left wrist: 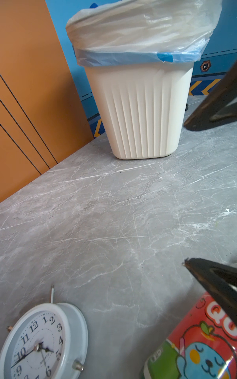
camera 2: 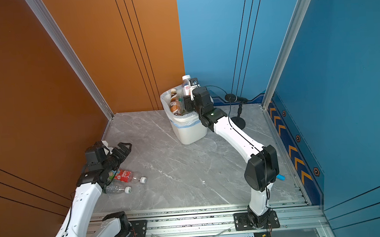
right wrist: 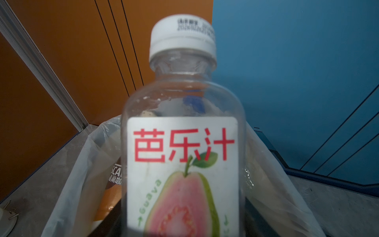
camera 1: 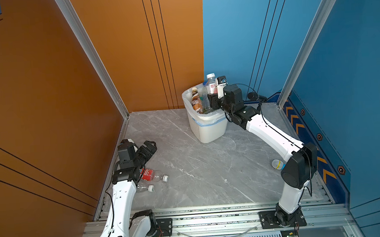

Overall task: Put the plastic bottles in the bin
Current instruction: 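Open the right gripper to drop the guava-juice bottle into the bin, then withdraw the right gripper from the bin while the left gripper lowers toward the bottles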

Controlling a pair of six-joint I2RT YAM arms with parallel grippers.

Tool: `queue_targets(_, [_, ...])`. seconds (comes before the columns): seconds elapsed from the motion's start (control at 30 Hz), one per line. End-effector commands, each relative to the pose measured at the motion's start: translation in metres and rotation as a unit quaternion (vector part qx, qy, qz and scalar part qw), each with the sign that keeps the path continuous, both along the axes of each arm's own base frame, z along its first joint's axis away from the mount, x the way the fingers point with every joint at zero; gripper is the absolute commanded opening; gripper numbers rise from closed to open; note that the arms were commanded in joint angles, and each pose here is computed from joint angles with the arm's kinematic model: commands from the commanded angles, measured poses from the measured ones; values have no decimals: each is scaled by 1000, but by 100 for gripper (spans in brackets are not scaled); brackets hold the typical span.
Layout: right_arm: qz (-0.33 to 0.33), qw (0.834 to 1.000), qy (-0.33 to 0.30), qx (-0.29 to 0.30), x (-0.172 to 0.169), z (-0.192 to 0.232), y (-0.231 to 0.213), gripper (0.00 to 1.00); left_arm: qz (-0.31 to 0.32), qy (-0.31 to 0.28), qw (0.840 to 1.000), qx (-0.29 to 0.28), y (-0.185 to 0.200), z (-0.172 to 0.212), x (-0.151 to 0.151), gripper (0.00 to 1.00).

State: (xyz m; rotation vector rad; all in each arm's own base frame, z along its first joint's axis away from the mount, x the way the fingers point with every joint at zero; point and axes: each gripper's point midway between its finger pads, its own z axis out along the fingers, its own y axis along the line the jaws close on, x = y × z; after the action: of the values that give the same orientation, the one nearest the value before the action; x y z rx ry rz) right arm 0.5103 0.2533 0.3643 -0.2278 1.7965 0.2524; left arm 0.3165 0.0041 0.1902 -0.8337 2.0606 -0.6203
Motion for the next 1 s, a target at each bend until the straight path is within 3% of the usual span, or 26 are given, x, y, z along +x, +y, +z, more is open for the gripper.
queue_targets(0.0, [-7,1000,-24,14,7,29,-8,84,1,6,1000,11,0,-1,-5,98])
queue_targets(0.07, [-15,1000,-19,12,8,33,-14,99,3,13,1000,11,1,-4,-7,98])
queue_targets(0.3, [-45,997,-57,37,-32,83,-55,100,8,32,999,12,2,-8,-13,98])
queue_targets(0.4, [-55,994,-65,62,-60,83,-76,100,12,40,999,12,2,-11,-17,98])
queue_targets(0.63, [-85,992,-3,96,-111,2,-117,100,24,75,997,4,2,-20,-31,98])
queue_targets(0.8, [-91,988,74,96,-118,-55,-128,100,48,118,992,5,4,-25,-49,99])
queue_targets(0.97, [-77,987,95,100,-117,-70,-124,100,76,155,985,-1,6,-30,-68,95])
